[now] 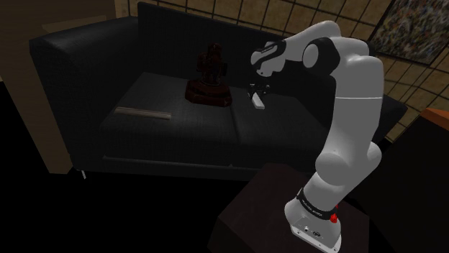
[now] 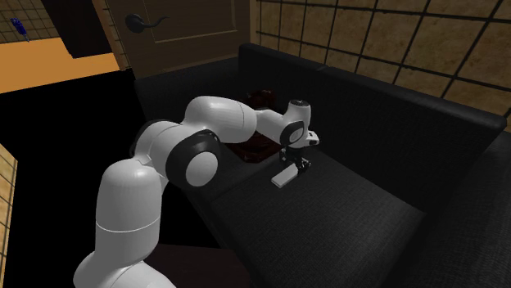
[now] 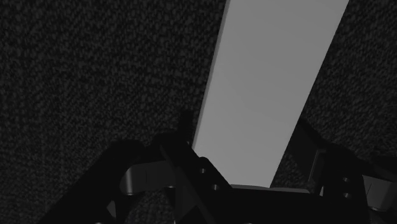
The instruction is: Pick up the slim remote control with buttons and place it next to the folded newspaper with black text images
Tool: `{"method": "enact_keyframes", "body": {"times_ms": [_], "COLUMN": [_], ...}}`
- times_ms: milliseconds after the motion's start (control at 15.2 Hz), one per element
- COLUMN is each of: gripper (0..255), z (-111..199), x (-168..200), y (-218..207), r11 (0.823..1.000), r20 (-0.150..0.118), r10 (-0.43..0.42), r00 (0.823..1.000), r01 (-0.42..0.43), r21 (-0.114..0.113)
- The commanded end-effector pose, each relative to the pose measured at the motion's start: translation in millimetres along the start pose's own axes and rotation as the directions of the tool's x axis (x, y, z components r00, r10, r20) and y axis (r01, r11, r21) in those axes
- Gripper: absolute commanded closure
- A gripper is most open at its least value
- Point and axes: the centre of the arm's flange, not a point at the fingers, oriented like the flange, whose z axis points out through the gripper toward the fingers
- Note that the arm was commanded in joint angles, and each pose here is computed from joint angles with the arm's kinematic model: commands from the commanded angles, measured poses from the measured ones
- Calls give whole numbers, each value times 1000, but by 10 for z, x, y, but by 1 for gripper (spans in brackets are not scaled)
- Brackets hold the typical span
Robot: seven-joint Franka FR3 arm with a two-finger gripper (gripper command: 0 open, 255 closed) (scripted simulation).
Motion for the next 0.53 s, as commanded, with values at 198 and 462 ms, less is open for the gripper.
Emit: {"method": "enact_keyframes", "body": {"times_ms": [198, 462], "gripper": [255, 255], "z": [-258, -469], "x": [1, 5], "y": [8, 14], "r11": [1000, 1000], "r20": [0, 0], "r10": [0, 0], "r00": [1000, 1000], "r01": [0, 0], "r21": [0, 0]}}
